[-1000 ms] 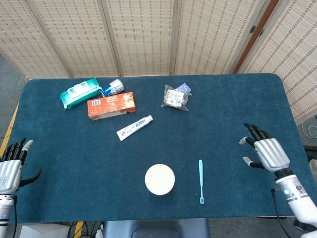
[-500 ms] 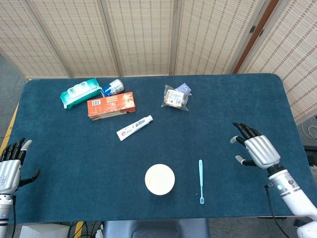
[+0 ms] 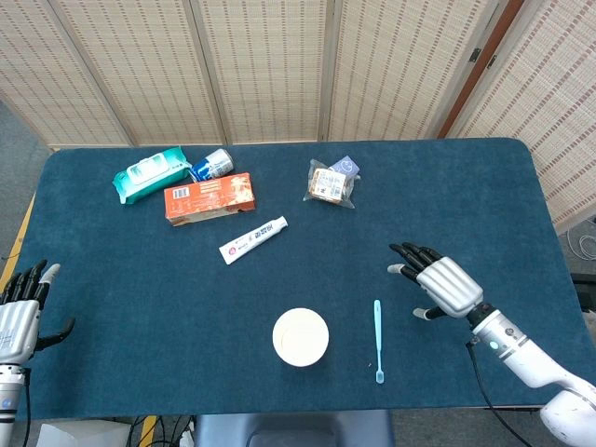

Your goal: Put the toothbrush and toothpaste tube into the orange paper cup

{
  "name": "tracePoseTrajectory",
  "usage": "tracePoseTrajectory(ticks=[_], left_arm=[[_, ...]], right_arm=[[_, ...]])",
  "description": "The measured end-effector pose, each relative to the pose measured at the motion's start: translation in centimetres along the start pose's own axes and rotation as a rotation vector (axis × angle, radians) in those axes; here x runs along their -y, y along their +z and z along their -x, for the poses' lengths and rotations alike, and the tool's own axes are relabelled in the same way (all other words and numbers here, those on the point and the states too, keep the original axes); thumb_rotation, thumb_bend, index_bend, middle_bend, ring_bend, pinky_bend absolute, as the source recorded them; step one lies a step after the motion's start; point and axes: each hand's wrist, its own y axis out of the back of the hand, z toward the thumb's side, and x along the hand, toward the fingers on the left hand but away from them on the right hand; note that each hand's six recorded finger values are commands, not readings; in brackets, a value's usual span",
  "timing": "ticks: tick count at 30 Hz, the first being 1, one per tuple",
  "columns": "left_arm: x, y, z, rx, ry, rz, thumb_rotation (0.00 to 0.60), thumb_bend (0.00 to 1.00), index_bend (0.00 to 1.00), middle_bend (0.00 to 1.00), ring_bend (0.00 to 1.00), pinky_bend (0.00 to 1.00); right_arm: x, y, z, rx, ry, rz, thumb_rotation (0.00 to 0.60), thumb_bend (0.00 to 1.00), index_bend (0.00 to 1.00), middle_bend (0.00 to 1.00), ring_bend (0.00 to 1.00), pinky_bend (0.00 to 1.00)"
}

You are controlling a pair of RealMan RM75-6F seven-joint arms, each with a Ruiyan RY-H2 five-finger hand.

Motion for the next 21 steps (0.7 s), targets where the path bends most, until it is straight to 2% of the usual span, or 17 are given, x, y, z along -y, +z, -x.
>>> tracePoseTrajectory(ticks=[8,21], left_arm=[[0.2,-0.4,0.2,-0.005,-0.008,-0.001,0.600,0.27,0.05,0.01,0.00,0.00],[0.5,-1.4,0.6,-0.027,-0.017,0.004,0.600,0.27,0.05,0.01,0.00,0.00]], right_arm=[[1.7,1.9,1.8,-0.087,0.063,-0.027,0.600,0.00,0.27,0.03,0.00,0.20],[5.0,4.4,3.2,-0.209,0.235,-0.062,0.600,0.18,0.28,0.00,0.00,0.20]])
